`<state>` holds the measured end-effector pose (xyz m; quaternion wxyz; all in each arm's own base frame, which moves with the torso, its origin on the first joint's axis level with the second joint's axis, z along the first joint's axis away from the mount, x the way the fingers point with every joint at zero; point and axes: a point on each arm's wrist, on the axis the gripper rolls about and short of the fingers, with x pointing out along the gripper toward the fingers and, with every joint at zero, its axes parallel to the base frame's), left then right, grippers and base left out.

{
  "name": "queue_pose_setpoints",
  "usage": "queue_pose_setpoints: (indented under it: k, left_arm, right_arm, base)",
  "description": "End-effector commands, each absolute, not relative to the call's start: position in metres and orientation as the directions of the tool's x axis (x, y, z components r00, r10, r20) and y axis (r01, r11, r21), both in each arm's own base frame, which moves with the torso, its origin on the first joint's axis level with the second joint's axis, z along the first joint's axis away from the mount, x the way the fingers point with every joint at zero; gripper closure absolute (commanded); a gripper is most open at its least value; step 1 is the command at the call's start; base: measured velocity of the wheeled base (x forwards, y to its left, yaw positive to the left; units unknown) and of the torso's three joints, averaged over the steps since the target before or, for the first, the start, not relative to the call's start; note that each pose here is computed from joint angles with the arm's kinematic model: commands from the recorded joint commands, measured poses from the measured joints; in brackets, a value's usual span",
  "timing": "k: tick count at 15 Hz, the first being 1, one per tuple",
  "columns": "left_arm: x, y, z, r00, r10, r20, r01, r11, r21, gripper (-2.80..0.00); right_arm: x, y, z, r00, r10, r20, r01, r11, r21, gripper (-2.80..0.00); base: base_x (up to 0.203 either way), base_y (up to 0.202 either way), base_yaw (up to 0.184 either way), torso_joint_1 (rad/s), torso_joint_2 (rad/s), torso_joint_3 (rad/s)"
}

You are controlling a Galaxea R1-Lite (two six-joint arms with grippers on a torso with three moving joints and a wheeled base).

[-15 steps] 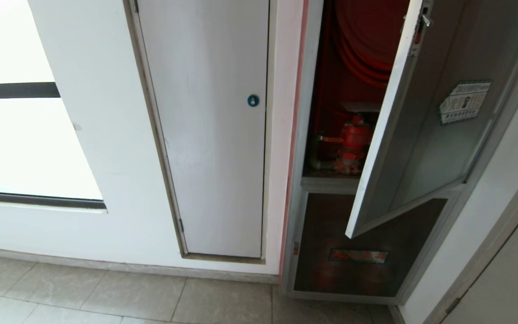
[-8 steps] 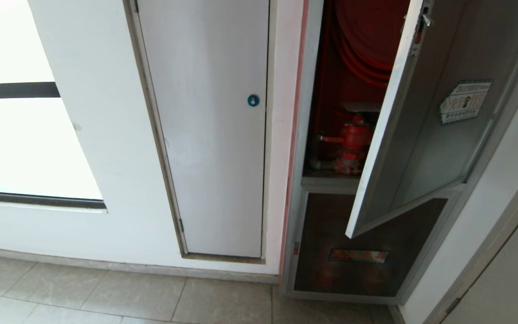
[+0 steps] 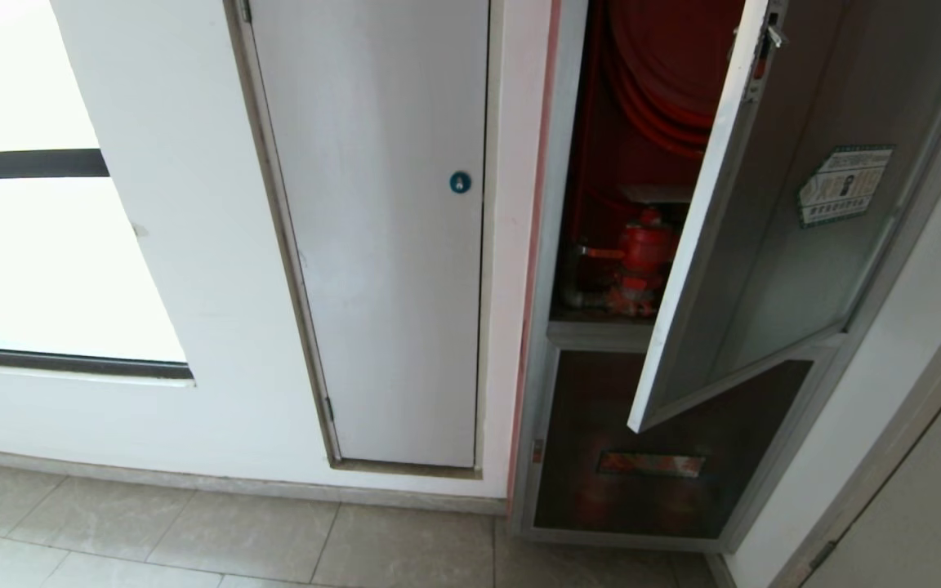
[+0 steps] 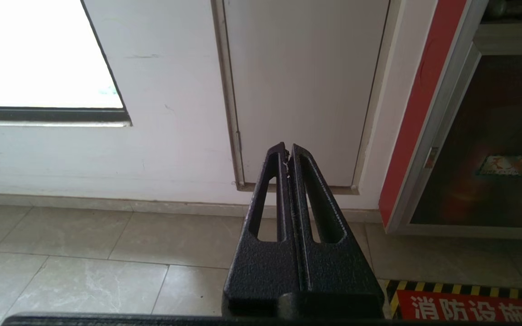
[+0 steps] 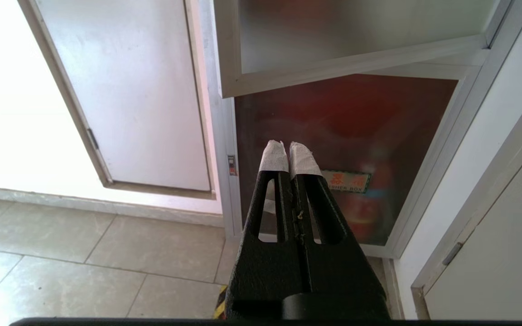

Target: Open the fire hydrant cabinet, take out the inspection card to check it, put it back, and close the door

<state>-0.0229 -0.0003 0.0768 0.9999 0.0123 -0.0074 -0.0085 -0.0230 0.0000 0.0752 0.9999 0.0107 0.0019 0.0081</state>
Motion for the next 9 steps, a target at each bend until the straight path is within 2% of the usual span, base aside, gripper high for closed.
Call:
queue_pose_setpoints:
  k: [1, 9]
  left_arm:
    - [-0.0223, -0.0003, 0.0752, 1.000, -0.017, 0.008, 0.017, 1.000, 0.025, 0.00]
    - [-0.0223, -0.0003, 0.0752, 1.000, -0.017, 0.008, 0.017, 1.000, 0.025, 0.00]
  right_arm:
    - [-0.0229, 0.0000, 0.0753, 1.000, 0.017, -0.005, -0.017, 1.000, 0.022, 0.00]
    - [-0.0229, 0.0000, 0.0751, 1.000, 0.017, -0.006, -0.017, 1.000, 0.022, 0.00]
  base:
    - [0.000, 0.000, 0.000, 0.000, 0.00, 0.000]
    - [0.000, 0.000, 0.000, 0.000, 0.00, 0.000]
